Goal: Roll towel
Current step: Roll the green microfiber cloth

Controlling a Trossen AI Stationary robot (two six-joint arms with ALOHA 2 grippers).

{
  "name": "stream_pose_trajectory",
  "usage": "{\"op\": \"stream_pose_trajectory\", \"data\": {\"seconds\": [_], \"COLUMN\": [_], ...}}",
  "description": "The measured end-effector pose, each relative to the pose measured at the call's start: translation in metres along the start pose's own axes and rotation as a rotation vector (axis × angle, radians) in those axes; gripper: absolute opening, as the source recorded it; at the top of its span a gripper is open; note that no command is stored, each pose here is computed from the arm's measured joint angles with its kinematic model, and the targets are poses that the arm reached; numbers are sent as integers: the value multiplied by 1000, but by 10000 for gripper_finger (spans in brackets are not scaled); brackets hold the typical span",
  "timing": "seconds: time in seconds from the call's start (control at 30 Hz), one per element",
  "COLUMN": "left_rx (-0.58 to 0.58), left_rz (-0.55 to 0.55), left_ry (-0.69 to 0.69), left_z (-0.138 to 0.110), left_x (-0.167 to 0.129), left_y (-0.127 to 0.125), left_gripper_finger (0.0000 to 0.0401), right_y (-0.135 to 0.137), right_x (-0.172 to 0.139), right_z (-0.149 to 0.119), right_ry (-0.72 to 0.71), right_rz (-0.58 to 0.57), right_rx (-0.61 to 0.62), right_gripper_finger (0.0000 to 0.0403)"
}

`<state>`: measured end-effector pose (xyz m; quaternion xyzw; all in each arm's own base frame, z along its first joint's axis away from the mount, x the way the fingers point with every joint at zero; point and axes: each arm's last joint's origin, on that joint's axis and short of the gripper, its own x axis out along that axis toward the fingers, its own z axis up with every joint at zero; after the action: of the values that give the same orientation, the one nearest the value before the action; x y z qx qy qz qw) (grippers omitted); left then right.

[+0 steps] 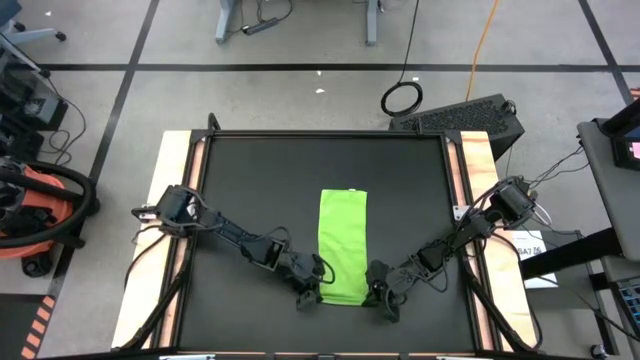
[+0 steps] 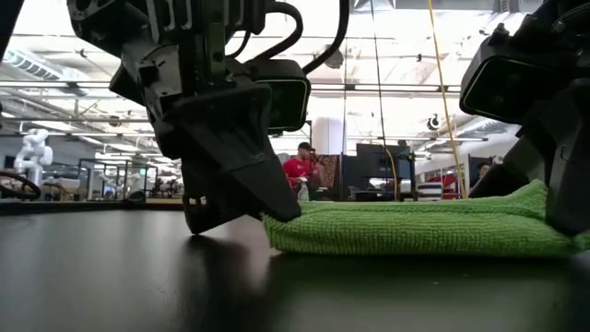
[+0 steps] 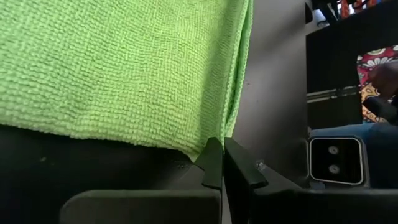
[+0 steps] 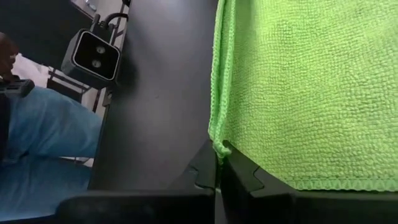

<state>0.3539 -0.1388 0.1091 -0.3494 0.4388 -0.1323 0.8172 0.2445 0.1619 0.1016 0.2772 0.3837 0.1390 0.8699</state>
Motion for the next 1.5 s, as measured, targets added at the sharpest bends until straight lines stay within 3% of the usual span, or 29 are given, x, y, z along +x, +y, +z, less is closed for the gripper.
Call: {"op": "stream_pose_trajectory", "data": {"seconds": [0.4, 0.5, 0.67, 0.8, 0.9, 1.2, 1.5], "left_rx": [-63, -80, -118, -136, -150, -226, -307], "left_rz": [-8, -17, -37, -35, -38, -25, 30], "left_ry": [52, 64, 98, 99, 99, 110, 123], "left_z": [3, 3, 3, 3, 5, 12, 14], "left_x": [-3, -3, -4, -4, -5, -9, -12], "left_y": [7, 8, 9, 10, 12, 21, 32], "left_gripper_finger": [2, 2, 1, 1, 1, 1, 1], "right_y": [0, 3, 7, 18, 30, 62, 60], "right_x": [0, -1, -10, -20, -26, -17, -4], "right_z": [1, -1, -6, -6, -5, -5, -5], "right_ry": [-32, -54, -62, -67, -98, 48, 57], "right_rz": [-19, -41, -111, -95, -75, -171, -278], "right_rx": [81, 66, 18, -85, -200, -600, -791], "right_gripper_finger": [5, 34, 122, 187, 206, 193, 165]}}
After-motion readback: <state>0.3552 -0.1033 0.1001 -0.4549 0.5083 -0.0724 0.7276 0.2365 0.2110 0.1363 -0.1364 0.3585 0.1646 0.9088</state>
